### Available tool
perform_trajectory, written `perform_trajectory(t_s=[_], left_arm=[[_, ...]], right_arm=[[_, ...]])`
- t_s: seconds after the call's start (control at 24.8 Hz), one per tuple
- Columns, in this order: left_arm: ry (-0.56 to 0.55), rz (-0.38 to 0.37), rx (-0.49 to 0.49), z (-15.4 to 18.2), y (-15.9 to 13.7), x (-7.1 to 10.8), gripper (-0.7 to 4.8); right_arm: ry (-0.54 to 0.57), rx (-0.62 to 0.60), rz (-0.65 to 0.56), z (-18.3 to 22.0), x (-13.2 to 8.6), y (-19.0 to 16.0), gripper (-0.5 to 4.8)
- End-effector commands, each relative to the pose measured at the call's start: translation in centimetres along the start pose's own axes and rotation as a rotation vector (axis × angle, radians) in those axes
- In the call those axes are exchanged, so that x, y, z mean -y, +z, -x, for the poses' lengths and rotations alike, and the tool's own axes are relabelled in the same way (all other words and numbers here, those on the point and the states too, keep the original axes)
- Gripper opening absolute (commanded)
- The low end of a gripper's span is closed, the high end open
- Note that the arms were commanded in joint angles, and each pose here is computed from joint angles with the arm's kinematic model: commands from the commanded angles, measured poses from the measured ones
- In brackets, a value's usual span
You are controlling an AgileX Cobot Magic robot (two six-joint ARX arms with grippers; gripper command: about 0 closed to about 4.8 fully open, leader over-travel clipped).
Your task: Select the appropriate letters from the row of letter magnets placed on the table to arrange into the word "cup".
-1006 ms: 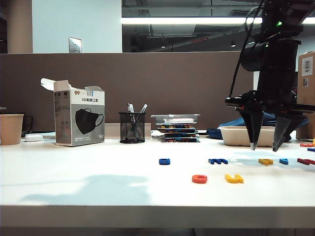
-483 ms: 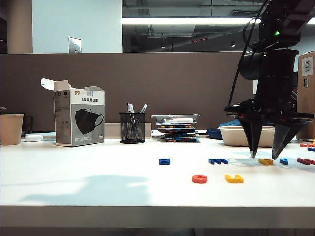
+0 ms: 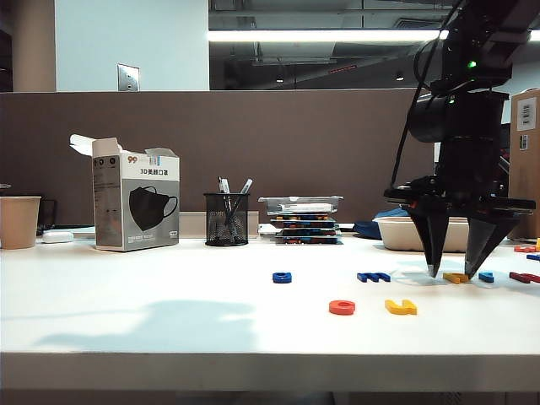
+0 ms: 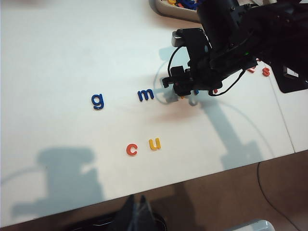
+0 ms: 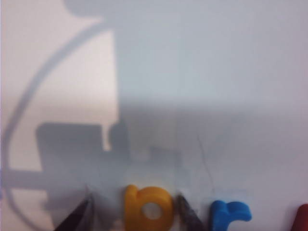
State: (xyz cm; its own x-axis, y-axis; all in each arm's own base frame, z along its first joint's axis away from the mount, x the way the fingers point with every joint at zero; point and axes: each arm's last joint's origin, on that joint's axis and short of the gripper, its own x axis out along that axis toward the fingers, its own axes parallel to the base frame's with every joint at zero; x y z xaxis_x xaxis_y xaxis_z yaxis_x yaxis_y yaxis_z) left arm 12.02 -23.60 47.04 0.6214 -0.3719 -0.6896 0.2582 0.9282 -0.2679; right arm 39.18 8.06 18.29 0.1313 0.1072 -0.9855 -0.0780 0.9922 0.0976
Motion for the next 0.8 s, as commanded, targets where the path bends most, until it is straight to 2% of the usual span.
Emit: perform_trajectory(t_s=[0.04, 0.64, 0.8], left_arm=[[-0.002, 0.000, 0.013, 0.16, 0.09, -0.03, -0.05], [-0.002, 0.000, 0.013, 0.15, 0.09, -0.02, -0.05], [-0.002, 0.000, 0.013, 0.16, 0.10, -0.02, -0.05]], right_arm=[[-0.008, -0.037, -0.001, -0.39, 0.08, -0.29, 2.23], [-0.010, -0.051, -0.002, -0.40, 0.10, -0.42, 2.20], [-0.009, -0.043, 0.000, -0.41, 0.09, -0.34, 1.97]])
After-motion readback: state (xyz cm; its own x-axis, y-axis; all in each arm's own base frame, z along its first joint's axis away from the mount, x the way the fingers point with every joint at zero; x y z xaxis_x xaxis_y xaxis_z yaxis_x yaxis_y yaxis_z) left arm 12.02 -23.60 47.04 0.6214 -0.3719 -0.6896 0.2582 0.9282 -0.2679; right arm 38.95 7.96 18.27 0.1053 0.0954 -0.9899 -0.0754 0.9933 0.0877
